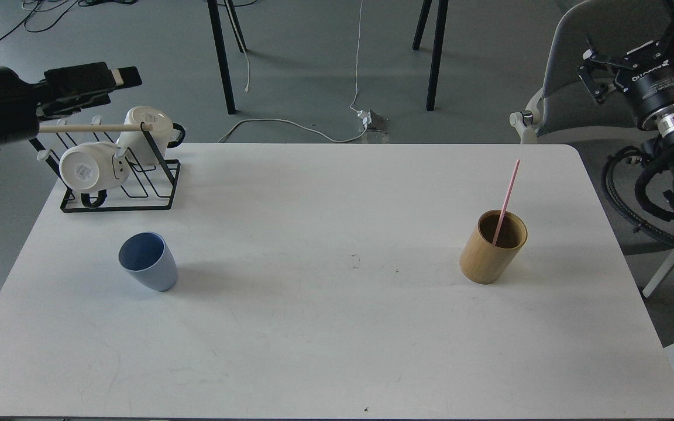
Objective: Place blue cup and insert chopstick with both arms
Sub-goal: 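Move the left gripper down toward the light blue cup, then grasp the light blue cup with the left gripper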
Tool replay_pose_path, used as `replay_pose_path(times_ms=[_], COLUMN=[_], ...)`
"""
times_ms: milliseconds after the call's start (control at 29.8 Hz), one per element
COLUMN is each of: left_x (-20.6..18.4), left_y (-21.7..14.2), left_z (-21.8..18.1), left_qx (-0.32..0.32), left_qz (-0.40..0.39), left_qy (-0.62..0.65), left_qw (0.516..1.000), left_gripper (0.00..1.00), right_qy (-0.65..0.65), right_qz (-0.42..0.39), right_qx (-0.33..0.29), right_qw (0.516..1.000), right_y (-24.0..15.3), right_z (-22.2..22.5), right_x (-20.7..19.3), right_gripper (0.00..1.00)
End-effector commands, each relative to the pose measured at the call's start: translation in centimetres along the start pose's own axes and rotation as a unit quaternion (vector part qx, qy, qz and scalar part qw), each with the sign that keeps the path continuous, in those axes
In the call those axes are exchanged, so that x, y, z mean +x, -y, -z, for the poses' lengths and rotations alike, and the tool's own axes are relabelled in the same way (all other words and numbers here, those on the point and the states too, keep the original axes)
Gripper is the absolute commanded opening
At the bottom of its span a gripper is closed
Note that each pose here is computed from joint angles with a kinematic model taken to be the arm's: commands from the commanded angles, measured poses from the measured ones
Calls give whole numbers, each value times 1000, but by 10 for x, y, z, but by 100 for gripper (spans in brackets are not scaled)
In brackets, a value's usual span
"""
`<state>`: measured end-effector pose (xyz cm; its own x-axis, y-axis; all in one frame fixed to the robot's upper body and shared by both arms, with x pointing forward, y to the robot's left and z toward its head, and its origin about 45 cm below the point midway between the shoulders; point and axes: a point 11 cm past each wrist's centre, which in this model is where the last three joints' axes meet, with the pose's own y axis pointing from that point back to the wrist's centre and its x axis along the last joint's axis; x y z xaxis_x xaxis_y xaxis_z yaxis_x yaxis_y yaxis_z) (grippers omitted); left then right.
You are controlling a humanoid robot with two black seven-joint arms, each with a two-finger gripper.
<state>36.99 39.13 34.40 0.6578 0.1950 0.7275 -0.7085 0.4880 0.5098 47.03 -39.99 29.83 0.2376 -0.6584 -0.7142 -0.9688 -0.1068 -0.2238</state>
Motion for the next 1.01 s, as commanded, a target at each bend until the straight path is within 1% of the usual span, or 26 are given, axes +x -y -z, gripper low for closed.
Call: replay_pose_path(times_ms=[0, 134, 201, 268, 335, 402, 503, 637, 737, 905, 972], left_x=[-22, -43, -50, -61, -74, -79, -89, -111, -130, -140, -140], left_y=[-3, 4, 13, 23, 25, 25, 22, 19, 30, 39, 41], left_z=[19, 29, 29, 31, 39, 44, 56, 72, 73, 89, 93], left_qx=[50, 67, 69, 74, 88, 96, 109, 121, 113, 128, 133], left_qz=[47, 82, 88, 107, 132, 142, 152, 174, 187, 190, 188], left_qy=[56, 79, 107, 140, 166, 177, 167, 152, 148, 138, 134], left_qw=[996, 991, 988, 981, 973, 969, 968, 965, 965, 963, 964], left_gripper=[98, 95, 90, 87, 83, 81, 78, 73, 67, 57, 50], right_qy=[-1, 2, 5, 7, 7, 7, 6, 8, 8, 8, 8], right_qz=[0, 3, 5, 5, 5, 3, 0, -1, 0, -1, -1], right_qx=[4, 10, 16, 20, 22, 21, 21, 22, 22, 21, 21], right_qw=[1000, 1000, 1000, 1000, 1000, 1000, 1000, 1000, 1000, 1000, 1000], right_y=[-1, 1, 3, 3, 3, 2, 1, 0, 0, -1, -1], right_z=[4, 8, 10, 13, 14, 14, 14, 13, 13, 13, 13], right_x=[1, -2, -4, -4, -4, -2, 0, 1, 0, 1, 1], right_gripper=[100, 100, 100, 100, 100, 100, 100, 100, 100, 100, 100])
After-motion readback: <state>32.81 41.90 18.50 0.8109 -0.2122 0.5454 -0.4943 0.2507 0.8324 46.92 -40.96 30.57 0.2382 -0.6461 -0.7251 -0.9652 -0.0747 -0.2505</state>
